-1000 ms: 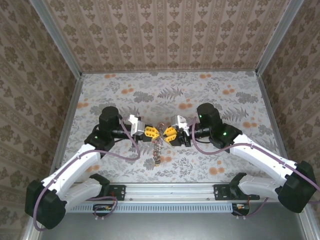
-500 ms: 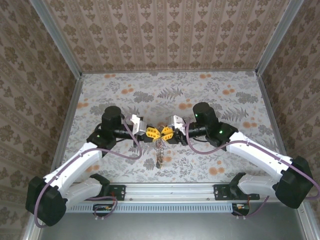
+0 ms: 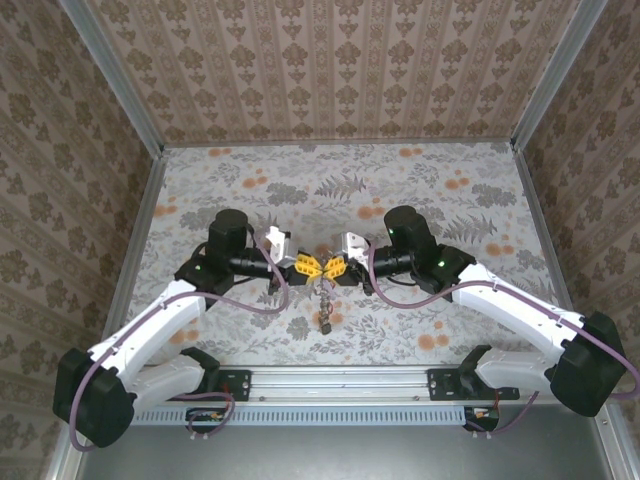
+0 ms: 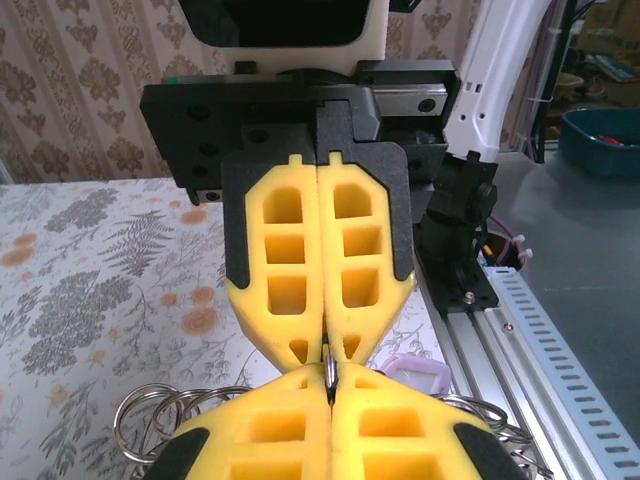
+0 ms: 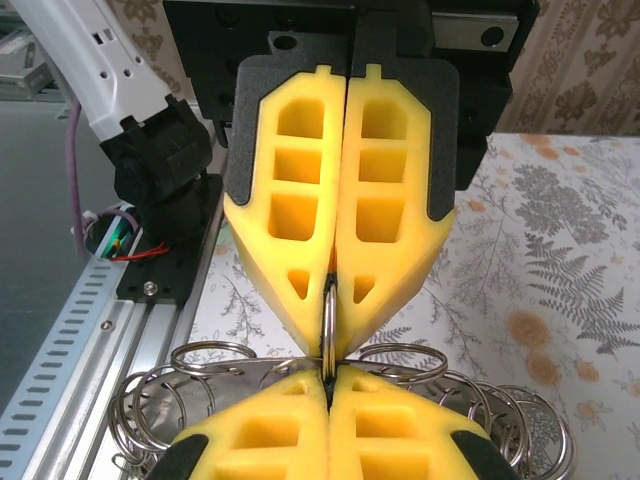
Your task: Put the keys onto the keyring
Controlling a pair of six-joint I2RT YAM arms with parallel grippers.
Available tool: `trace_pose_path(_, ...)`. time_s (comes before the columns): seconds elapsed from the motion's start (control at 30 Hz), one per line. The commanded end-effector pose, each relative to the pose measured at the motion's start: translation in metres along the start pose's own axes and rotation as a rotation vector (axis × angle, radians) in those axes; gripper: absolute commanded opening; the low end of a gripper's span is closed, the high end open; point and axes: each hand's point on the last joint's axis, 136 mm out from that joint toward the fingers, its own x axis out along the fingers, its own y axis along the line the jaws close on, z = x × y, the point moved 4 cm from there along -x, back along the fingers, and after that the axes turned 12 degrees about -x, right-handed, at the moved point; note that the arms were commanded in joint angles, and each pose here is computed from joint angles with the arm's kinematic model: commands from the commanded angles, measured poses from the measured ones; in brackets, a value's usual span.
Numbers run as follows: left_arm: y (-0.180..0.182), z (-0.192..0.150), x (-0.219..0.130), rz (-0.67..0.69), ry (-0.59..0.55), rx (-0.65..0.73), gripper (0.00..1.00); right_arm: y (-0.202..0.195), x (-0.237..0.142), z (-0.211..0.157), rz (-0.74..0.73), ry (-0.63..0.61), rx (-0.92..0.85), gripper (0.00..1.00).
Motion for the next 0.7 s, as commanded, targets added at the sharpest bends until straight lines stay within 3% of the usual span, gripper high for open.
trace_pose_path(0.0, 0.003, 0.002, -0.003, 0.057, 0.053, 0.015, 0.1, -0.005, -0.002, 0.014, -0.015, 0.001, -0.027, 0.0)
trace_pose_path(0.53, 0.005, -0.007, 0.001, 0.096, 0.145, -0.018, 0.11, -0.006, 0.004, 0.0, -0.035, 0.155, -0.013, 0.0)
trace_pose_path(0.67, 0.004, -0.011, 0.002, 0.09, 0.165, -0.023, 0.03, -0.005, 0.002, 0.001, -0.041, 0.159, -0.016, 0.0)
